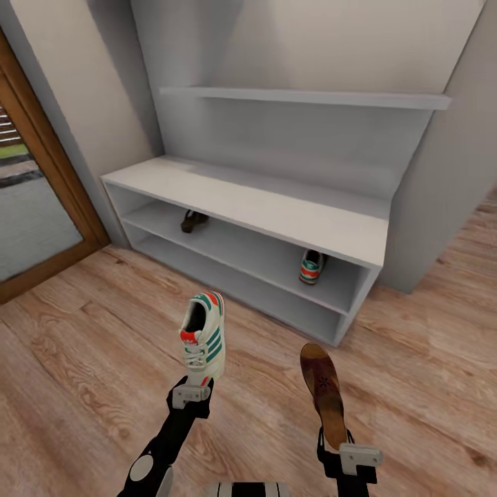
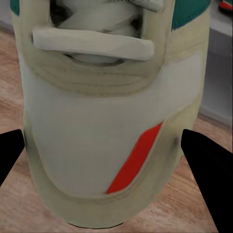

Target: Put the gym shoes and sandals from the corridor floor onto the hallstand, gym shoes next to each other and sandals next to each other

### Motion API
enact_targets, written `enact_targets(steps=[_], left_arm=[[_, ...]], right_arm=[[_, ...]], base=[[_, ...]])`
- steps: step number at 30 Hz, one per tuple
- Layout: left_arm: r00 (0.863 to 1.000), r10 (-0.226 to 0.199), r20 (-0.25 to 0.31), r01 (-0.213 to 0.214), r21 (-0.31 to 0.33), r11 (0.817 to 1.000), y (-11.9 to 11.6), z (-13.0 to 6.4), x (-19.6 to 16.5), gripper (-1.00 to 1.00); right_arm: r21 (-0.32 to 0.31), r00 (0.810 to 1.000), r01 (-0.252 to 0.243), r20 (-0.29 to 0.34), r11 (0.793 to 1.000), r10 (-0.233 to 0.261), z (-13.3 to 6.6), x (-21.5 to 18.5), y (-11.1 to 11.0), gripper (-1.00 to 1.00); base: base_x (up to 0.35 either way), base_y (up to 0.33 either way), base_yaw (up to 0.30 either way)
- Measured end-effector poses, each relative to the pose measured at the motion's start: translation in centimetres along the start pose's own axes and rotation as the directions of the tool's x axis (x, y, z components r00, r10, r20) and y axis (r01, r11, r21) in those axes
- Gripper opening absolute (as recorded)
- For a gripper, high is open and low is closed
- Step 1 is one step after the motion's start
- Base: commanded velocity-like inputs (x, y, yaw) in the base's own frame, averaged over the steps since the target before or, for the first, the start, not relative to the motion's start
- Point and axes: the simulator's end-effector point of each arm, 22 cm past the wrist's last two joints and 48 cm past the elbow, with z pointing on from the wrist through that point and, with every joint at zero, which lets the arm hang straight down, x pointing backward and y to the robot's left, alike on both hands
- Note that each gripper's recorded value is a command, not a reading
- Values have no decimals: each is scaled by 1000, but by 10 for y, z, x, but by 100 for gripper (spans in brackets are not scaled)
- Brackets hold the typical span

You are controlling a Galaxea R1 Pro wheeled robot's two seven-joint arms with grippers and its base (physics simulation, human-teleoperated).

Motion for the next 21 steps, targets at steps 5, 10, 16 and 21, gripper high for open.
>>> enact_targets(steps=[5, 10, 16, 21], left_arm=[[1000, 0, 0, 0, 0, 1000, 0, 0, 0, -100], [1000, 0, 0, 0, 0, 1000, 0, 0, 0, -100], [1000, 0, 0, 0, 1, 1000, 0, 0, 0, -100], [1000, 0, 0, 0, 1, 1000, 0, 0, 0, -100]], right_arm=[[1, 1000, 0, 0, 1000, 0, 0, 0, 0, -100], [1, 1000, 0, 0, 1000, 0, 0, 0, 0, -100], [1, 1000, 0, 0, 1000, 0, 0, 0, 0, -100], [1, 1000, 0, 0, 1000, 0, 0, 0, 0, -100]], base=[[0, 0, -287], [0, 0, -287], [0, 0, -287], [0, 0, -287]])
